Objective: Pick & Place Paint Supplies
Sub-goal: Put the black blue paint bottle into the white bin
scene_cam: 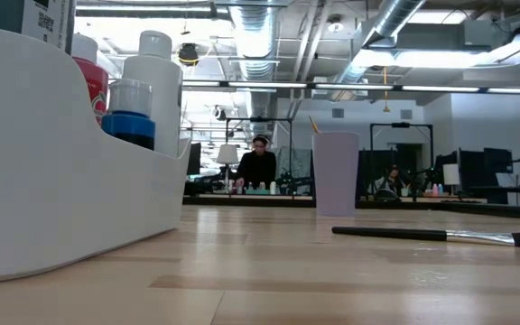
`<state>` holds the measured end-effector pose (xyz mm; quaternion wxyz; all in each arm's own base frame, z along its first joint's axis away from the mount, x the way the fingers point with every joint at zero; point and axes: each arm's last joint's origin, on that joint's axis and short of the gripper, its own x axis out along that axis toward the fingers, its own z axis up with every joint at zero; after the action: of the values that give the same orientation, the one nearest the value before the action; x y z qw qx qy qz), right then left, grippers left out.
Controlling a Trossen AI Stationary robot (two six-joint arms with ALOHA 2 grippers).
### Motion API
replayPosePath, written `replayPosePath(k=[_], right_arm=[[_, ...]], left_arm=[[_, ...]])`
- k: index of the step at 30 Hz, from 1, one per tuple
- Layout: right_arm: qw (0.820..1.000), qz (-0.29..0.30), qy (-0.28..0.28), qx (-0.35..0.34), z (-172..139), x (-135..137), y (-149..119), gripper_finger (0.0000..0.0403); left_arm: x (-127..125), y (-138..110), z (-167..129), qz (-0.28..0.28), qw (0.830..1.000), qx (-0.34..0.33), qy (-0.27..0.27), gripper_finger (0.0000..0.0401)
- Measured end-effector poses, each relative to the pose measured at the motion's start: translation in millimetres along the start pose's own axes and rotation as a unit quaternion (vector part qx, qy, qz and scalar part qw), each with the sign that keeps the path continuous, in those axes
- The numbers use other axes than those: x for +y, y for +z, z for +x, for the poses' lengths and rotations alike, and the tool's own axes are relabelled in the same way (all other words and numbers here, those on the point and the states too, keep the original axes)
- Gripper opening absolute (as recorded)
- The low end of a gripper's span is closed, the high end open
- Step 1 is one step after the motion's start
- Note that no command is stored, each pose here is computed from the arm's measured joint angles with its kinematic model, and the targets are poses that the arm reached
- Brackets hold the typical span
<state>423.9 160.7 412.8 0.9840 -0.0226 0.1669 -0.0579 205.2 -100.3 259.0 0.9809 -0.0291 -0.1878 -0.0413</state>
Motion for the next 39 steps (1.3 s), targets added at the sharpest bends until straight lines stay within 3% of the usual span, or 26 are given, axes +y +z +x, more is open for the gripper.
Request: replayPosePath(k=[4, 13, 23, 32, 39], right_arm=[[1.0, 0.006, -0.001, -0.002, -2.4, 2.4, 0.4, 0.0133], [1.0, 0.029, 0.001, 0.003, -4.3, 4.0, -0.4, 0.0146], [1.0, 0.022, 0.006, 0.006, -7.6, 9.2, -1.3, 0.0133], [0.999, 0.013, 0.044, 0.024, -23.1, 35.8, -8.7, 0.0133], [0.997, 0.005, 0.076, 0.025, -40.7, 67.6, -16.1, 0.0135]], left_arm=[[1.6, -2.3, -1.1, 0.007, 0.999, 0.02, 0.036, 0.0211], [1.3, 4.7, -7.4, 0.013, 0.998, 0.042, 0.039, 0.0283], [-1.0, 13.2, -19.0, 0.011, 0.997, 0.08, 0.02, 0.0283], [6.6, 17.5, -45.0, 0.014, 0.979, 0.175, 0.103, 0.0282], [5.8, 11.6, -57.8, -0.032, 0.968, 0.225, 0.105, 0.0282]])
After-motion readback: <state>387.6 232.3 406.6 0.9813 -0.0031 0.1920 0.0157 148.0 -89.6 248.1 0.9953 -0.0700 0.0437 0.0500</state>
